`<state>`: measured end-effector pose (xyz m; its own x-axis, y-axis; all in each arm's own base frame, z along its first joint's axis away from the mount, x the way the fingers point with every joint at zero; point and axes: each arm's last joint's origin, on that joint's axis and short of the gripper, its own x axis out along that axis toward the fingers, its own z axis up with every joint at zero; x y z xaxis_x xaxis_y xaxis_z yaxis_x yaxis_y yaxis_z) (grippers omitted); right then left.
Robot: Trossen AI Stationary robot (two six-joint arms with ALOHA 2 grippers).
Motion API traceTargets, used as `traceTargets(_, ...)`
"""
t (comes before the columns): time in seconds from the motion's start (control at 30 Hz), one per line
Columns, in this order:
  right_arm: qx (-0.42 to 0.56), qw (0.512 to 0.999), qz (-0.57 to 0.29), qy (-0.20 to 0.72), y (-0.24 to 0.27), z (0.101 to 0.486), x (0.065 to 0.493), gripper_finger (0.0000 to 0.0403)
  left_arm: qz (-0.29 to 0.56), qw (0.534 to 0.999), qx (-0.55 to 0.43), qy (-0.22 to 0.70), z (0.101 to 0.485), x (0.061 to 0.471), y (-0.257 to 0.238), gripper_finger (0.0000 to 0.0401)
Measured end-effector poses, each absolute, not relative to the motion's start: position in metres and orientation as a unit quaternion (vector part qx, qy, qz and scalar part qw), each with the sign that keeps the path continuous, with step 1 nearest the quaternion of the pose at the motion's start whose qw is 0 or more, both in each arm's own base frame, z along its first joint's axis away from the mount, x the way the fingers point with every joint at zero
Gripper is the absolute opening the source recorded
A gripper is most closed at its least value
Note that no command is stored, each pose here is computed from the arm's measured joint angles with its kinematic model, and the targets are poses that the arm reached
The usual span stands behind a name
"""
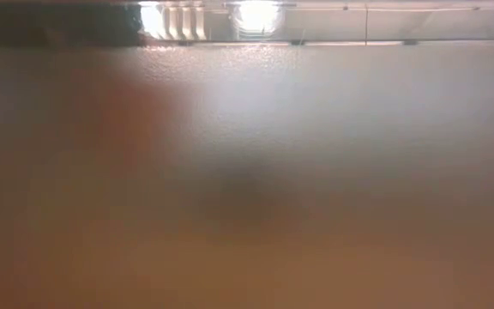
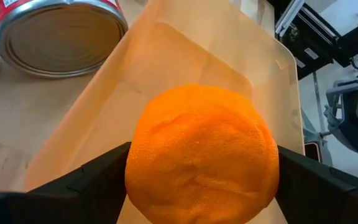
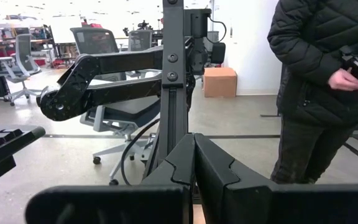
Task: Pick & Place Food Item
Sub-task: Put the orange into the orange bin, then put the yellow mango into the orange bin
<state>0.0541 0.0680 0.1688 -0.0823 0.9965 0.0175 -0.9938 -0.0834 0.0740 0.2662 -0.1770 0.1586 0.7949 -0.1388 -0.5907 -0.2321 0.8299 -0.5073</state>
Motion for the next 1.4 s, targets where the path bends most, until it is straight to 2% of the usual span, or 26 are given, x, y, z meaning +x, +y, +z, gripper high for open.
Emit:
traceTargets(0.7, 0.032, 0.677, 0.735, 0.021, 0.0680, 0.1687, 0.0541, 0.0008, 0.039, 0.902, -0.276, 0.329, 0.1555, 0.2657, -0.1724, 0.0345)
traceTargets(1.03, 0.031, 0.677, 0.735, 0.021, 0.0680, 0.1688, 0.0541, 0.0008, 0.040, 0.899, -0.290, 0.324, 0.1567, 0.2666, -0.1728, 0.0396)
traceTargets(1.4, 0.031, 0.677, 0.735, 0.021, 0.0680, 0.1688, 0.0541, 0.0008, 0.034, 0.897, -0.294, 0.327, 0.1582, 0.2675, -0.1738, 0.0390)
